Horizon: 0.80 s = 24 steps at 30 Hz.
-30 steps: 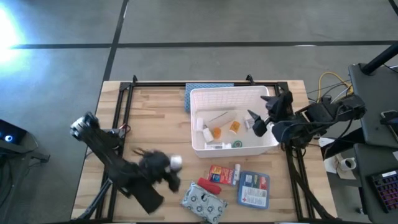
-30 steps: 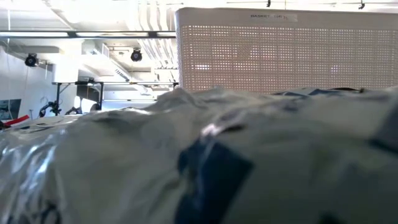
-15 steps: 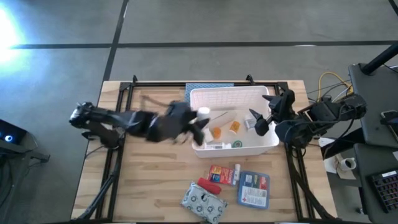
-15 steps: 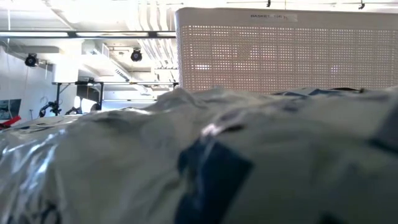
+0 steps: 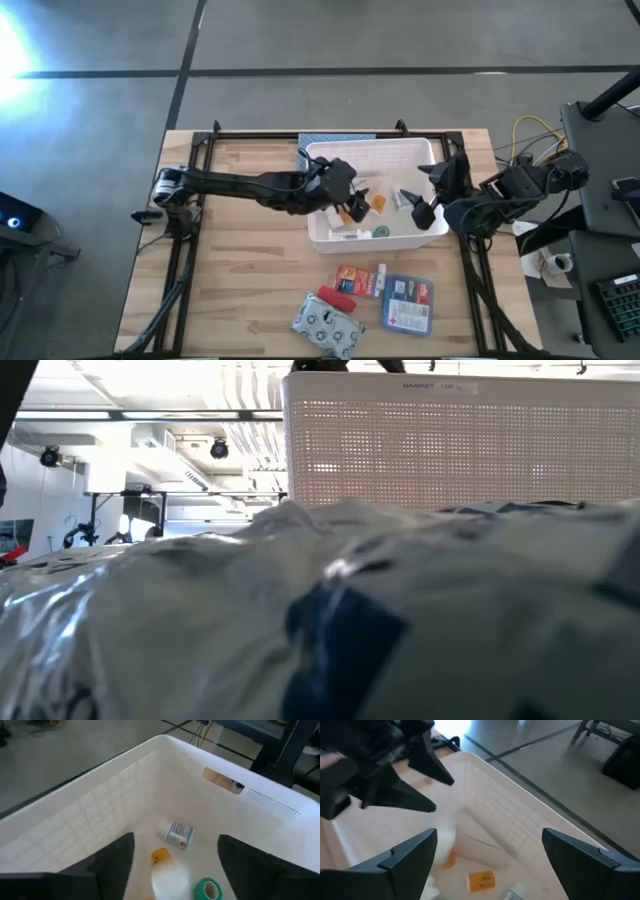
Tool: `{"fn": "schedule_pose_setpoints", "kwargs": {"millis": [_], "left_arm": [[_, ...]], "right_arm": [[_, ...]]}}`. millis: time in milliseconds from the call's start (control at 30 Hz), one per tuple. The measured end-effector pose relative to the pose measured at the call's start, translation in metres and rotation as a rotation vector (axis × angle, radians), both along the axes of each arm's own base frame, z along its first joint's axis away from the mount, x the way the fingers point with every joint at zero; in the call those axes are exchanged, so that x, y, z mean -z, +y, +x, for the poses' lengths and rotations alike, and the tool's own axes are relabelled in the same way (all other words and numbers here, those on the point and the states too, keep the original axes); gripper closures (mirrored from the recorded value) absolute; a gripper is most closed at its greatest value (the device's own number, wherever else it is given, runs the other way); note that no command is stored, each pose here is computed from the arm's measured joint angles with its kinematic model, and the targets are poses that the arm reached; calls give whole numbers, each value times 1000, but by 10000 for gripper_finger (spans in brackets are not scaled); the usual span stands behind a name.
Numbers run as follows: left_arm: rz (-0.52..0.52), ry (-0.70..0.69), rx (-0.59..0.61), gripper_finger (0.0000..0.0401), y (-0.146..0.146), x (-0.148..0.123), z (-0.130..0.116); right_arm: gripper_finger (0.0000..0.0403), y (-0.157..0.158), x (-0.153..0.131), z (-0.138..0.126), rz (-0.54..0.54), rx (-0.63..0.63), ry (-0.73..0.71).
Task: Pick & place medical supplies in basket/bin
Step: Put the white rolled gauze into the white bin
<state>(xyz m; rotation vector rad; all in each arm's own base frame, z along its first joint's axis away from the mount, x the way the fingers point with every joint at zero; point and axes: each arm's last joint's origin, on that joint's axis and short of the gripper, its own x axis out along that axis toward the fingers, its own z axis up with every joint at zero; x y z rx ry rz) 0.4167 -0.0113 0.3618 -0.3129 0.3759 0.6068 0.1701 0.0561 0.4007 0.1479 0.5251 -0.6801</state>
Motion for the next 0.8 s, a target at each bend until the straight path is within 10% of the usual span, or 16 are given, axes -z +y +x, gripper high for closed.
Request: {"fn": "schedule_pose_setpoints", "kwargs": {"millis": [800], "left_arm": [[-1,-212,167,91,-56,-93,-42]], "right_arm": [[51,-3,6,-7,-26,-2,95]]}}
